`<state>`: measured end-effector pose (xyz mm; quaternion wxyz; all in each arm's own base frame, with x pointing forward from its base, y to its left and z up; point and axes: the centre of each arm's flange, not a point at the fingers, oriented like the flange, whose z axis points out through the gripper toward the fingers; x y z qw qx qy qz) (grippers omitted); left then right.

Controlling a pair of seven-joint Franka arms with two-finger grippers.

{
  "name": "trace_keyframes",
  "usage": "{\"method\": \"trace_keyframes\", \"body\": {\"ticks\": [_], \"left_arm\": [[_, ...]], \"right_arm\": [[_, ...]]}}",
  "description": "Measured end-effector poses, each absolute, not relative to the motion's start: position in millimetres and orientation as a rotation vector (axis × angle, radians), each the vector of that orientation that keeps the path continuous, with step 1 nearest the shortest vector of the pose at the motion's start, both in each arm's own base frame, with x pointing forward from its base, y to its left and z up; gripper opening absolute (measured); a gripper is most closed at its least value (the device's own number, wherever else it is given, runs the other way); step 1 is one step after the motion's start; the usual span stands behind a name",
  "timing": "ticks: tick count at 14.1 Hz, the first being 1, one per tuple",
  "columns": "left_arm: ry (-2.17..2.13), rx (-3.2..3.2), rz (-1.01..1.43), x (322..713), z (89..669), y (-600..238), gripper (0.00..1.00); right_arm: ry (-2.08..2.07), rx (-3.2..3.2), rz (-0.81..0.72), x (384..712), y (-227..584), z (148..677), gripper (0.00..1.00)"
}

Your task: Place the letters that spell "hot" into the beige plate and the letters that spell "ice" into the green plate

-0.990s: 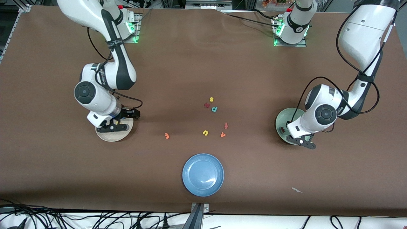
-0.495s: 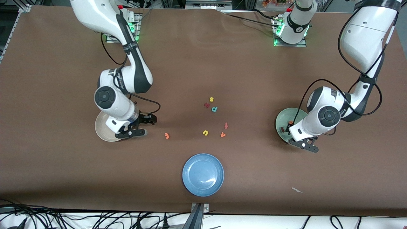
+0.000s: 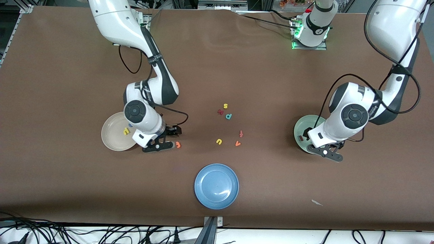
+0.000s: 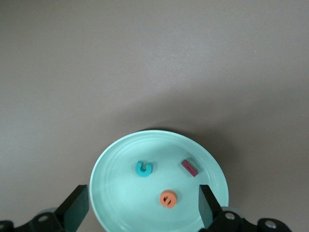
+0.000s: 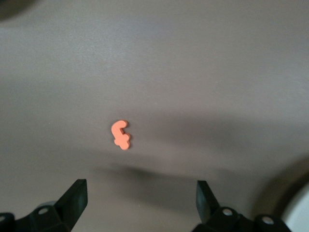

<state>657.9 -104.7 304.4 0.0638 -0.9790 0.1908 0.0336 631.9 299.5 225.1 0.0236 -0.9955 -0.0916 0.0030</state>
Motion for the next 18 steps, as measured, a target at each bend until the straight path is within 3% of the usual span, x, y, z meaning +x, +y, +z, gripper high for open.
{"method": "trace_keyframes", "body": {"ticks": [5, 11, 16, 18], "left_arm": [[0.625, -2.951, 0.131, 657, 344, -139, 1.0], [0.578, -2.955, 0.101, 662, 359, -119, 1.0], [0.481, -3.013, 0.104, 654, 402, -103, 1.0], [0.462, -3.028, 0.106, 652, 411, -101, 1.0]], "right_arm": [[-0.316, -3.09, 0.026, 634, 312, 202, 1.0], [-0.354, -3.098, 0.014, 640, 319, 190, 0.99], [-0.374, -3.103, 0.004, 645, 324, 178, 0.95], [-0.376, -3.104, 0.005, 645, 324, 176, 0.86]]}}
